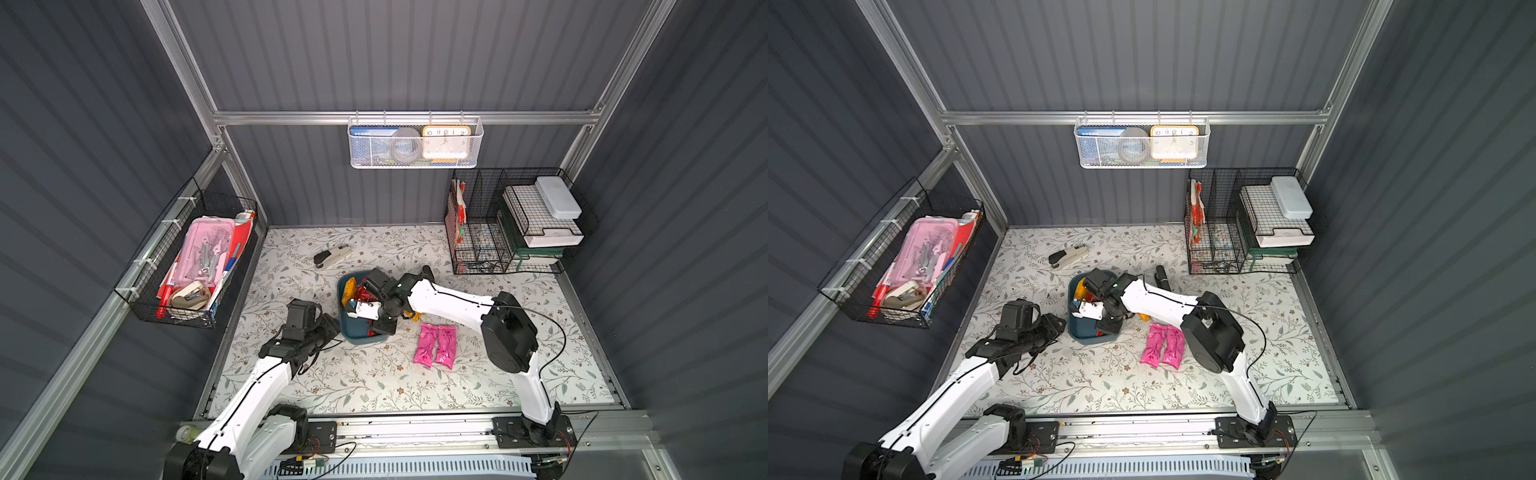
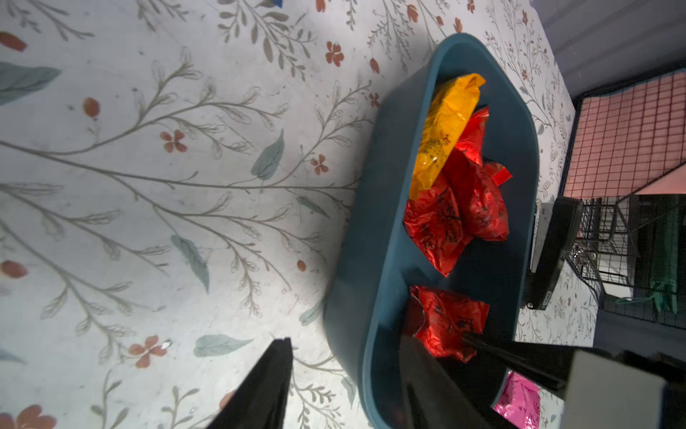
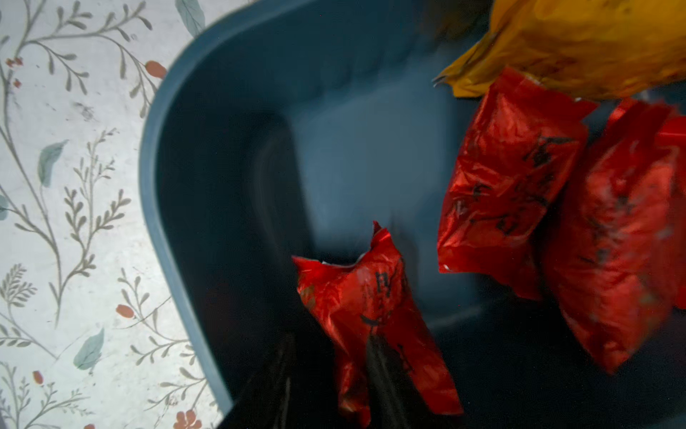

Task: Take the tea bags out of the storage box
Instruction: Pick up the tea bag from the storage box, then place the tea bag at the center of the board.

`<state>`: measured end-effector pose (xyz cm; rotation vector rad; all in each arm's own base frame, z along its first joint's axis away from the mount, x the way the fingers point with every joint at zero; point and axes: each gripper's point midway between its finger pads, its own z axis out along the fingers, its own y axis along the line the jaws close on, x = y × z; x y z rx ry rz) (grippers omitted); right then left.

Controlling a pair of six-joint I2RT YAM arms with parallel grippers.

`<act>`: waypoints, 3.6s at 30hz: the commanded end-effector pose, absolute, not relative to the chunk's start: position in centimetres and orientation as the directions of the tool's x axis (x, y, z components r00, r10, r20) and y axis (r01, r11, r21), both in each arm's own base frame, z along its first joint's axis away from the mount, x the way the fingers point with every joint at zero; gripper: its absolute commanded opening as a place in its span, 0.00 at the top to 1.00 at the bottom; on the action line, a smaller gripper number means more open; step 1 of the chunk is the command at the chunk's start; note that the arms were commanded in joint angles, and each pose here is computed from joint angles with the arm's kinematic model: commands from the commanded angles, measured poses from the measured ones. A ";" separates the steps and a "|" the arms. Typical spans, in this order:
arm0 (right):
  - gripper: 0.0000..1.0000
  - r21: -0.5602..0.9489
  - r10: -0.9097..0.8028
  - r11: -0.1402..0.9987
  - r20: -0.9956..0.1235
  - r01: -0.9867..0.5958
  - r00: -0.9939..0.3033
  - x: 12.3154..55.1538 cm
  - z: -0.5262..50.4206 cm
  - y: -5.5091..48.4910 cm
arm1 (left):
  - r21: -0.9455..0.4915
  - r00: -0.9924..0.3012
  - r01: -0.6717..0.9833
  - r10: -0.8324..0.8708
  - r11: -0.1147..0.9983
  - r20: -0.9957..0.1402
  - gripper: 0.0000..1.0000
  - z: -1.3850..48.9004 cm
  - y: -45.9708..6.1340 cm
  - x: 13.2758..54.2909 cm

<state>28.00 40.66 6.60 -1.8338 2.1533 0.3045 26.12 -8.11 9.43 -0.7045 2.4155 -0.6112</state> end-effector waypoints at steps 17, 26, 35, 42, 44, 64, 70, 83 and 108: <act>0.95 -0.030 -0.940 0.134 -0.321 -0.991 -0.117 28.2 6.3 40.8 | -0.520 -0.685 -0.420 -0.635 0.744 -0.357 0.48 8.9 -6.7 25.3; 1.00 0.003 -0.883 0.195 -0.435 -0.981 -0.177 27.6 10.3 41.8 | -0.539 -0.688 -0.388 -0.624 0.748 -0.370 0.48 9.5 -7.1 25.6; 1.00 0.045 -0.780 0.360 -0.533 -0.932 -0.328 27.7 14.5 41.7 | -0.579 -0.668 -0.366 -0.639 0.728 -0.381 0.48 10.3 -7.5 26.5; 1.00 0.089 -0.579 0.635 -0.604 -0.768 -0.549 28.0 17.0 38.2 | -0.564 -0.703 -0.320 -0.590 0.762 -0.398 0.48 10.6 -8.1 27.4; 1.00 0.076 -0.534 0.713 -0.586 -0.697 -0.610 28.0 17.3 36.1 | -0.555 -0.705 -0.303 -0.574 0.775 -0.416 0.48 11.0 -8.1 27.9; 1.00 0.010 -0.066 0.997 -0.313 -0.073 -0.947 22.5 13.0 14.4 | -0.466 -0.745 -0.152 -0.411 0.872 -0.526 0.50 14.0 -8.8 30.9; 1.00 0.024 0.010 1.000 -0.209 0.005 -0.978 22.2 10.0 14.3 | -0.522 -0.719 -0.145 -0.452 0.841 -0.528 0.49 16.1 -9.5 32.0; 1.00 -0.125 -0.067 0.991 -0.103 -0.054 -0.992 22.0 5.2 12.0 | -0.568 -0.758 -0.154 -0.465 0.808 -0.456 0.45 16.6 -13.0 32.0; 0.62 0.078 0.053 0.997 -0.382 0.024 -0.923 24.3 11.0 13.4 | -0.436 -0.803 -0.406 -0.541 0.803 -0.249 0.48 9.4 -18.4 31.8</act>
